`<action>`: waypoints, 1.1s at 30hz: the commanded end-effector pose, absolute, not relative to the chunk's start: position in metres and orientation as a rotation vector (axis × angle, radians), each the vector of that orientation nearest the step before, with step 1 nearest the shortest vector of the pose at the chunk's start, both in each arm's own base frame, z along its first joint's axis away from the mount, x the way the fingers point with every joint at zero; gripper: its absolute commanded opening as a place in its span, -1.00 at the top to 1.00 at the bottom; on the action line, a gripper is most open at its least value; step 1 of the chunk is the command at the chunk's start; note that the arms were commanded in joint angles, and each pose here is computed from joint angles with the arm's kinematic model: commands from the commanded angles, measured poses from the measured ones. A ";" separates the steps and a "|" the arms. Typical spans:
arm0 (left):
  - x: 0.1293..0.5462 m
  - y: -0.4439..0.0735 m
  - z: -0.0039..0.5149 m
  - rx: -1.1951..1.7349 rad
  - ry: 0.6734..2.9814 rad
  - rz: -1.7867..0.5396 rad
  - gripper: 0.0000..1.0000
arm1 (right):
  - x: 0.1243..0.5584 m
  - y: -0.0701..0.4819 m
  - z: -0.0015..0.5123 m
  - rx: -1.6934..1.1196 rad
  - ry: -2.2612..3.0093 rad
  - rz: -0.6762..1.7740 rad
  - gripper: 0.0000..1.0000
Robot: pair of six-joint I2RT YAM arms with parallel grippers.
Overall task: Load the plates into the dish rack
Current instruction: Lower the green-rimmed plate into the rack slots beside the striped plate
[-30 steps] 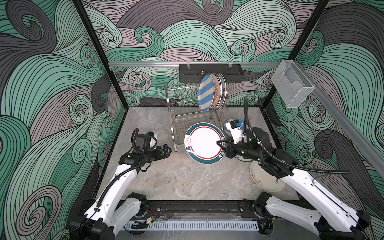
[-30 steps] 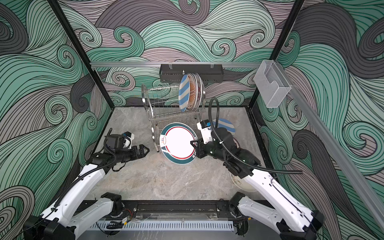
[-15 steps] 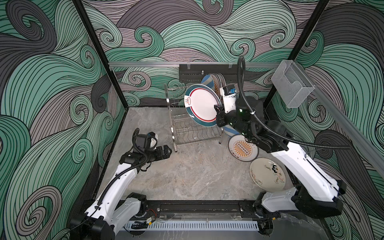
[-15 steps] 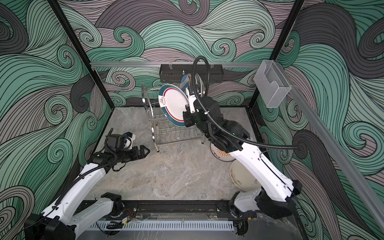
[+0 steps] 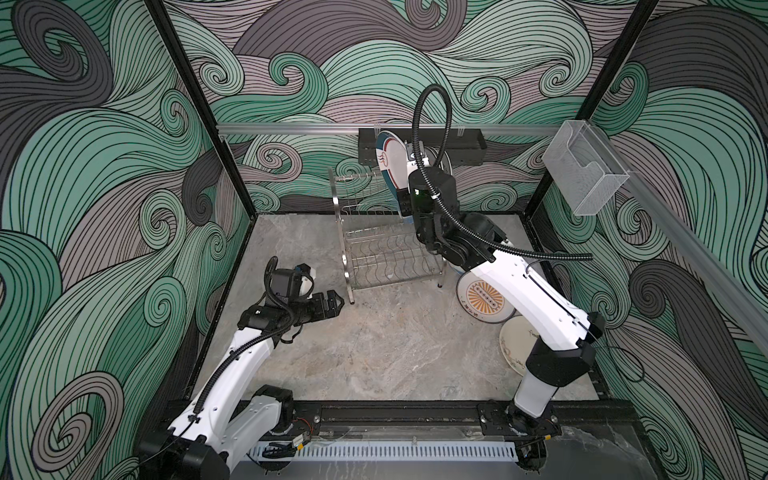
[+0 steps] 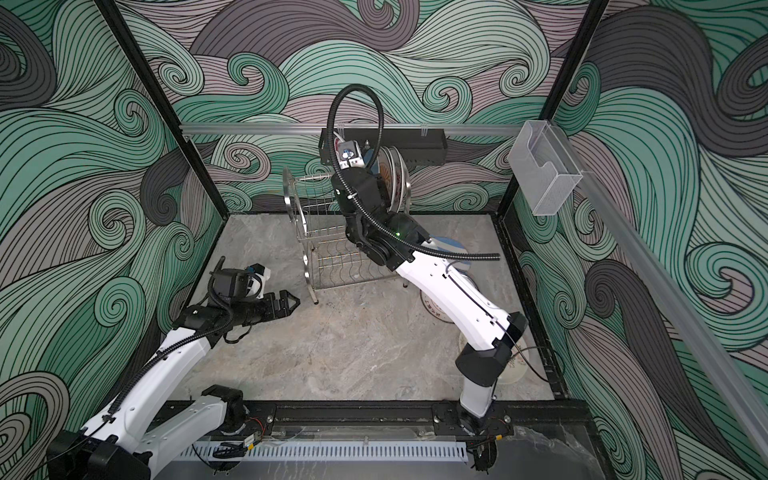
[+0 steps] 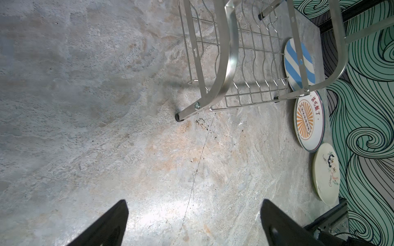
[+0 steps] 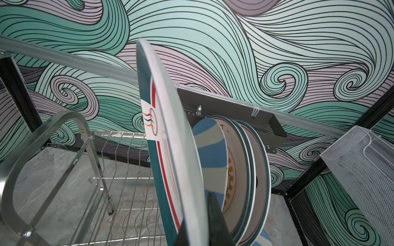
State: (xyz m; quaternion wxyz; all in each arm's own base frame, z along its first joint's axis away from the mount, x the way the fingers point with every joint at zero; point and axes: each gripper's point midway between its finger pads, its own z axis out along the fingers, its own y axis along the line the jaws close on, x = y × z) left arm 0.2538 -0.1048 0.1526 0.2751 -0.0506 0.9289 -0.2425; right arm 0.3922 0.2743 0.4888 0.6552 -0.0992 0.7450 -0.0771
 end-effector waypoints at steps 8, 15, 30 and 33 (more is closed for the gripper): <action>0.251 -0.103 0.153 -0.153 2.504 -0.658 -0.97 | 0.426 0.261 0.486 -0.011 1.678 -0.161 1.00; 0.251 -0.102 0.152 -0.156 2.507 -0.654 -0.97 | 0.442 0.269 0.460 0.010 1.719 -0.149 1.00; 0.250 -0.103 0.152 -0.154 2.510 -0.658 -0.97 | 0.452 0.265 0.437 0.076 1.739 -0.197 1.00; 0.250 -0.103 0.153 -0.154 2.507 -0.662 -0.97 | 0.452 0.264 0.434 0.084 1.742 -0.201 1.00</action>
